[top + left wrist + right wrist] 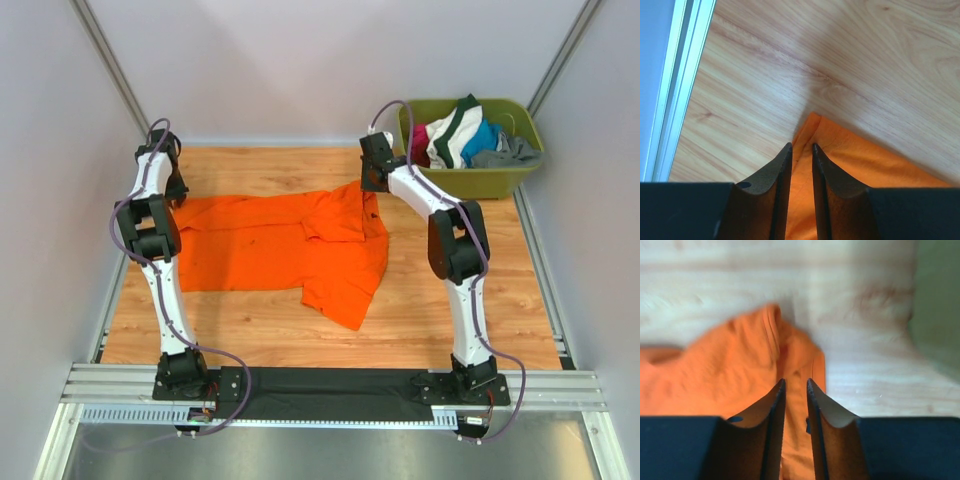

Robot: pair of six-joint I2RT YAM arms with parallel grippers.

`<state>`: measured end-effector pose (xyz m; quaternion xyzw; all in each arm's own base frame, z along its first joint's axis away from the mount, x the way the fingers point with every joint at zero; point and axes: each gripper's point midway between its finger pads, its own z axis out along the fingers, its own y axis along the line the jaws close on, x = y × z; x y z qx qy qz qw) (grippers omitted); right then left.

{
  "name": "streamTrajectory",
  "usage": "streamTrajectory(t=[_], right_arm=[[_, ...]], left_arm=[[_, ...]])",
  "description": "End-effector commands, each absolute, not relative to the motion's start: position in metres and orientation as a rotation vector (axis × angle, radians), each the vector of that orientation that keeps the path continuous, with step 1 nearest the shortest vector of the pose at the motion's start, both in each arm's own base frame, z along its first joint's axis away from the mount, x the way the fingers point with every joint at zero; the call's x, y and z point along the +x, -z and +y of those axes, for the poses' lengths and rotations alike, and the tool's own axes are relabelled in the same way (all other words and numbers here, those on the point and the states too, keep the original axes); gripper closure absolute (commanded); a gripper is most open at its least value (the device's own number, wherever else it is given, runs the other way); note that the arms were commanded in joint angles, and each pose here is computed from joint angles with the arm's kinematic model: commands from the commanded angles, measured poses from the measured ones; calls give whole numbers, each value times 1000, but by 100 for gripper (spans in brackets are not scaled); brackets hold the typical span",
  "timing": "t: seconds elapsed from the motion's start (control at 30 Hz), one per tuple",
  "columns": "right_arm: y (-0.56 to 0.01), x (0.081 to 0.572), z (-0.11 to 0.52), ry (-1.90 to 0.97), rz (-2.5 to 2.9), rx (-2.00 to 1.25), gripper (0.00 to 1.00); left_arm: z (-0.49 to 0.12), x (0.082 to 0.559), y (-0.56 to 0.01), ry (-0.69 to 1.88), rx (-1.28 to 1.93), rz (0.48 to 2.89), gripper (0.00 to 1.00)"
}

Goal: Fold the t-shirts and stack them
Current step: Fold the tshirt

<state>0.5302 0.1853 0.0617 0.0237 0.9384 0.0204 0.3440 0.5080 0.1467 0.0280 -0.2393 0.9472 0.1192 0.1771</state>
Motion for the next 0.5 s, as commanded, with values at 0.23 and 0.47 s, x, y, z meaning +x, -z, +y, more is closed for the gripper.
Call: streamTrajectory(t=[0.23,0.47], right_arm=[[-65,569,182,-5,2360,152,84],[-59,570,186,-24,2376,129,91]], left_arm=[[151,512,-29,-327,-636,2684,71],[152,515,-30,-325,-623,2681,71]])
